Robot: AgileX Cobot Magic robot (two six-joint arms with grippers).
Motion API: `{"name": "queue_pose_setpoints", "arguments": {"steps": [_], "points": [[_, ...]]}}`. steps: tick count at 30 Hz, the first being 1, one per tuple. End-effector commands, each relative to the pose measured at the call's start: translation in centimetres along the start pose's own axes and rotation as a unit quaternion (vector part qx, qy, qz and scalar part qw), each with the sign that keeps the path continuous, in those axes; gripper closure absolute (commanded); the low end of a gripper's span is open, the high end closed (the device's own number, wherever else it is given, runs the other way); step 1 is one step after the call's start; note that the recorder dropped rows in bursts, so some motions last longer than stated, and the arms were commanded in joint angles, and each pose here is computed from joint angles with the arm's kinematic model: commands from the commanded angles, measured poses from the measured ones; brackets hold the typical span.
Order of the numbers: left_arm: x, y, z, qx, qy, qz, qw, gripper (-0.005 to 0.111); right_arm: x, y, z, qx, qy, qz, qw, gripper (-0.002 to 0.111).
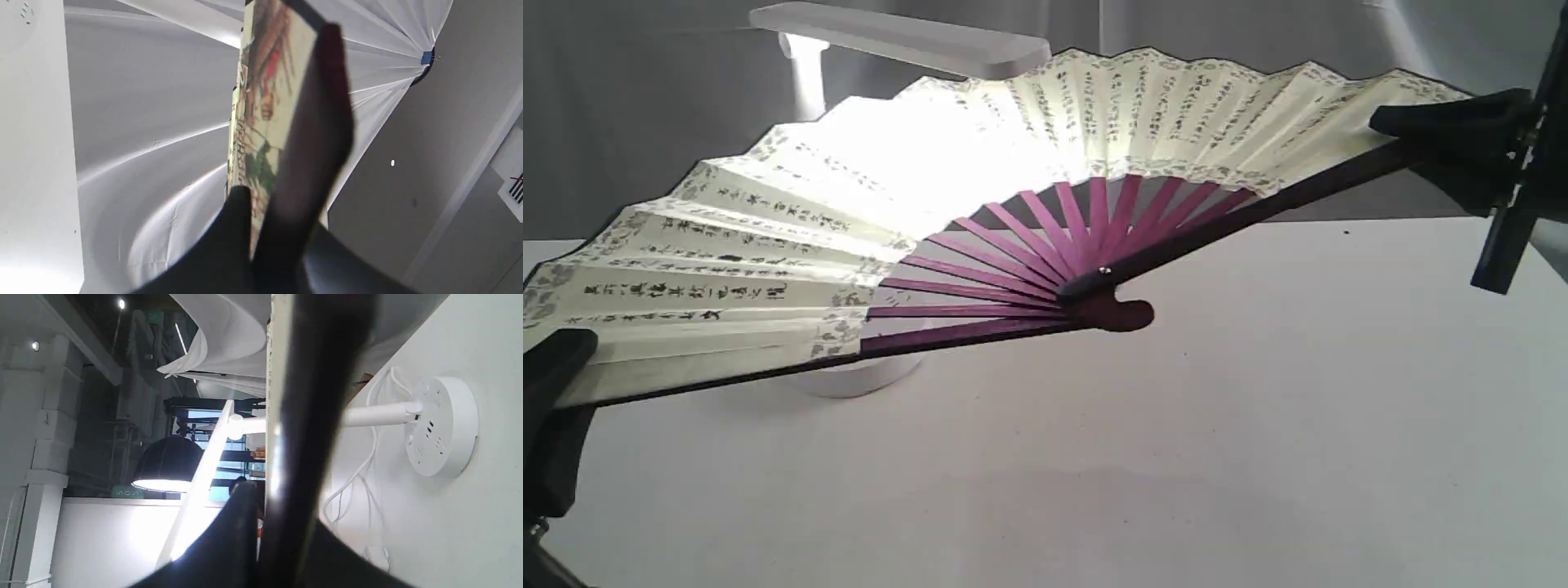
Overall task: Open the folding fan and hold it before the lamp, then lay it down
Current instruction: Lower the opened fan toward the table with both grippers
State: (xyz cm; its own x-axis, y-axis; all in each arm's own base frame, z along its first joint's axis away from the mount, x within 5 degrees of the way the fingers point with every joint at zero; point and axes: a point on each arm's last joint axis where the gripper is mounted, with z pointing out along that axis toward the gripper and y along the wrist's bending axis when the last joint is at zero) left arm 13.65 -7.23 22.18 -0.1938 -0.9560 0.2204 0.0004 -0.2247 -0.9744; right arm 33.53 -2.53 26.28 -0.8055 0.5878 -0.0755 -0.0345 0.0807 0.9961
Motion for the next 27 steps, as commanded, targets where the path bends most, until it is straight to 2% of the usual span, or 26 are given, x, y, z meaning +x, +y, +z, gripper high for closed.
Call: {"name": "queue_pose_setpoints", "arguments": {"steps": [1, 8, 16, 23, 27], "points": [[-2.0, -1.4, -0.5, 0.074, -0.09, -0.076, 0.99, 0.107, -1.3, -0.4, -1.0, 0.019, -0.057, -0.025, 0.998, 0.108], [-2.0, -1.3, -0.5, 0.069, -0.089, -0.075, 0.991, 0.107, -1.3, -0.4, -1.0, 0.019, -0.057, -0.025, 0.998, 0.108], [-1.8, -0.6, -0.4, 0.029, -0.082, -0.079, 0.993, 0.107, -1.3, -0.4, -1.0, 0.019, -0.057, -0.025, 0.998, 0.108], [-1.2, -0.1, 0.2, -0.038, -0.088, -0.067, 0.993, 0.107, -1.0, -0.9, -0.9, 0.042, -0.036, -0.033, 0.998, 0.108], [-0.8, -0.7, 0.6, -0.038, -0.091, -0.045, 0.994, 0.107, -1.2, -1.6, -1.0, 0.056, -0.038, -0.018, 0.998, 0.108]]}}
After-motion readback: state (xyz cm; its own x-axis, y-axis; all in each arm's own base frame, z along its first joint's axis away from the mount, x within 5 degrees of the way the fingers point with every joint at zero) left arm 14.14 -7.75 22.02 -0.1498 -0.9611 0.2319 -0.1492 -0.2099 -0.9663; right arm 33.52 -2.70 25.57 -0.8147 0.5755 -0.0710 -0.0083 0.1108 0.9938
